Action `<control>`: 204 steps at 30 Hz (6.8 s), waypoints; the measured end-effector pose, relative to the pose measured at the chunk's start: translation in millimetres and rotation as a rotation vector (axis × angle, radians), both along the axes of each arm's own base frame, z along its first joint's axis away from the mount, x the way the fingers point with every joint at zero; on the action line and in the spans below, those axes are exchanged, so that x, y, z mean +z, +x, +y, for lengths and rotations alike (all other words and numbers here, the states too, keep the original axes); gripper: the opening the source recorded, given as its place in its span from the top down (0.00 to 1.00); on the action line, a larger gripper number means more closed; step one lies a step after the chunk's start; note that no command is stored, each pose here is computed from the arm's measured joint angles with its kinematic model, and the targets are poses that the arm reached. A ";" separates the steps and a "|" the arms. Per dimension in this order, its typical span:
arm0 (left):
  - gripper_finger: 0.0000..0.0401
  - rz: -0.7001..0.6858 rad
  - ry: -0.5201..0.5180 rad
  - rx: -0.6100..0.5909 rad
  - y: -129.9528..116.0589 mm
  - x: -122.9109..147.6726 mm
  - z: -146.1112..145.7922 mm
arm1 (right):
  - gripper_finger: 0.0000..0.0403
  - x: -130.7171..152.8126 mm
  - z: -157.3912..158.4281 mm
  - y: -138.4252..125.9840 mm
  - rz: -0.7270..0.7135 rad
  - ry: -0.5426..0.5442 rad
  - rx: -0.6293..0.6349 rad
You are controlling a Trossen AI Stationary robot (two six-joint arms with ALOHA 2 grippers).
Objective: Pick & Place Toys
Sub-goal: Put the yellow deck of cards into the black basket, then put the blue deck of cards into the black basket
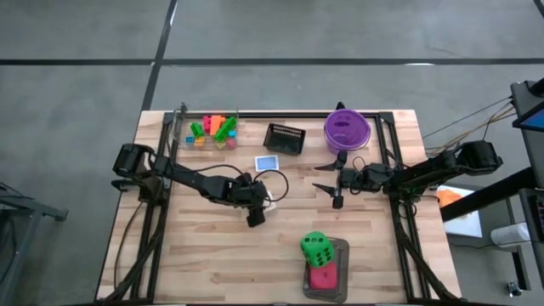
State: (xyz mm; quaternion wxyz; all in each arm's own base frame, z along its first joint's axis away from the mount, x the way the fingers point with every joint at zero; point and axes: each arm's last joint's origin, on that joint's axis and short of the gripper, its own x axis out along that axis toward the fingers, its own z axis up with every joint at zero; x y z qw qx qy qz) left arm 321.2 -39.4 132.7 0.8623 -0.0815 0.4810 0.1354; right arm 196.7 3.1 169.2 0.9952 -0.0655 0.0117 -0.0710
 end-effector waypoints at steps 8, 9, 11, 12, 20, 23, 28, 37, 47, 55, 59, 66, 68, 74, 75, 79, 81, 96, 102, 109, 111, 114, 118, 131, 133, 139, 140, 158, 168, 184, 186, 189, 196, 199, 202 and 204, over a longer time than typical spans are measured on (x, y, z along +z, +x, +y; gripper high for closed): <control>0.60 0.004 0.008 -0.027 -0.2 1.2 -0.2 | 0.37 -0.1 0.0 -0.1 0.001 0.000 0.000; 0.61 0.006 0.015 -0.044 0.0 1.4 -0.3 | 0.37 -0.1 0.1 -0.1 0.001 0.000 0.000; 0.63 0.010 0.026 -0.066 0.1 1.5 -0.3 | 0.37 -0.1 0.0 -0.1 0.001 0.000 0.000; 0.63 0.012 0.026 -0.072 -0.1 1.4 -0.4 | 0.37 -0.1 0.0 -0.1 0.001 0.000 0.000; 0.40 0.062 0.040 -0.146 -2.4 2.8 -1.1 | 0.37 -0.4 0.0 -0.1 0.003 0.000 0.000; 0.25 0.056 -0.014 -0.187 -2.7 8.9 -3.9 | 0.37 -1.2 0.0 -0.2 0.011 0.000 0.000; 0.03 0.040 -0.048 -0.246 -1.7 16.7 -12.5 | 0.37 -1.9 0.0 -0.2 0.017 0.001 0.000; 0.04 0.048 -0.063 -0.252 -1.4 18.4 -20.7 | 0.37 -1.7 0.0 -0.2 0.016 0.002 0.000; 0.02 0.060 -0.041 -0.238 -1.3 15.0 -21.0 | 0.37 -0.4 -0.2 0.7 0.011 0.000 -0.002; 0.02 0.141 0.002 -0.193 5.9 -18.5 -21.8 | 0.37 -0.6 -0.4 0.7 0.013 -0.001 -0.005; 0.02 0.155 0.026 -0.190 6.2 -23.1 -21.4 | 0.37 -0.8 -0.5 0.7 0.016 0.000 -0.006; 0.17 0.141 0.040 -0.193 5.1 -18.3 -22.5 | 0.37 -1.2 -0.5 0.7 0.020 -0.001 -0.006; 0.25 0.140 0.041 -0.195 4.7 -17.2 -22.4 | 0.37 -1.3 -0.5 0.7 0.021 -0.001 -0.006; 0.26 0.122 0.058 -0.210 4.1 -14.0 -23.2 | 0.37 -1.4 -0.6 0.7 0.022 -0.001 -0.006; 0.26 0.113 0.071 -0.217 4.1 -13.1 -24.3 | 0.37 -1.4 -0.6 0.7 0.022 -0.001 -0.006; 0.26 0.047 0.145 -0.239 6.2 -6.7 -29.2 | 0.37 -1.6 -0.6 0.7 0.024 -0.001 -0.006; 0.26 -0.011 0.188 -0.238 7.4 -0.1 -31.6 | 0.37 -2.2 -0.6 0.6 0.030 -0.001 -0.006; 0.26 -0.708 0.143 -0.299 -2.1 8.1 0.8 | 0.37 10.0 6.2 -10.6 -0.219 -0.032 0.228; 0.26 -0.637 0.158 -0.211 12.1 17.9 61.1 | 0.37 5.6 5.8 -14.4 -0.209 -0.011 0.219; 0.26 -0.368 0.258 -0.172 25.3 44.5 138.2 | 0.37 0.1 5.2 -17.8 -0.186 0.011 0.206; 0.26 -0.341 0.288 -0.190 28.1 57.7 154.5 | 0.37 -0.8 5.0 -18.5 -0.182 0.011 0.201; 0.26 -0.341 0.327 -0.217 30.7 74.7 175.4 | 0.37 -1.4 4.7 -18.8 -0.178 0.013 0.190; 0.26 -0.359 0.351 -0.228 34.3 82.4 200.5 | 0.37 -1.5 4.4 -18.7 -0.178 0.016 0.181; 0.26 -0.222 0.336 -0.258 53.8 31.0 236.4 | 0.37 -2.1 4.4 -18.5 -0.171 0.021 0.178; 0.26 -0.174 0.324 -0.252 55.7 23.5 240.8 | 0.37 -2.2 4.4 -18.5 -0.170 0.021 0.178; 0.26 -0.064 0.257 -0.245 62.2 12.0 252.9 | 0.37 -2.3 4.4 -18.6 -0.169 0.017 0.178; 0.26 -0.049 0.245 -0.246 62.6 10.4 253.5 | 0.37 -2.2 4.4 -18.5 -0.170 0.017 0.177; 0.22 0.021 0.270 -0.191 61.7 33.4 253.2 | 0.37 -4.0 4.4 -18.6 -0.154 0.018 0.177; 0.22 0.004 0.232 -0.222 48.4 80.7 228.2 | 0.37 -4.2 4.3 -18.7 -0.153 0.022 0.177; 0.02 0.171 0.101 -0.351 50.0 67.4 133.4 | 0.37 -4.7 4.3 -18.8 -0.150 0.044 0.178; 0.03 0.196 0.097 -0.345 47.4 60.2 127.4 | 0.37 -4.8 4.3 -18.7 -0.149 0.044 0.178; 0.05 0.229 0.085 -0.344 41.7 47.2 121.1 | 0.37 -4.8 4.3 -18.7 -0.149 0.044 0.178; 0.01 0.228 0.160 -0.292 31.7 21.2 126.4 | 0.37 -4.9 4.4 -18.7 -0.149 0.044 0.178; 0.02 0.229 0.165 -0.263 28.5 18.1 133.8 | 0.37 -4.8 4.3 -18.7 -0.149 0.044 0.178; 0.02 0.217 0.169 -0.240 28.0 18.6 140.2 | 0.37 -4.9 4.4 -18.7 -0.149 0.044 0.178; 0.01 0.207 0.164 -0.234 27.7 18.9 143.8 | 0.37 -4.9 4.3 -18.7 -0.149 0.044 0.178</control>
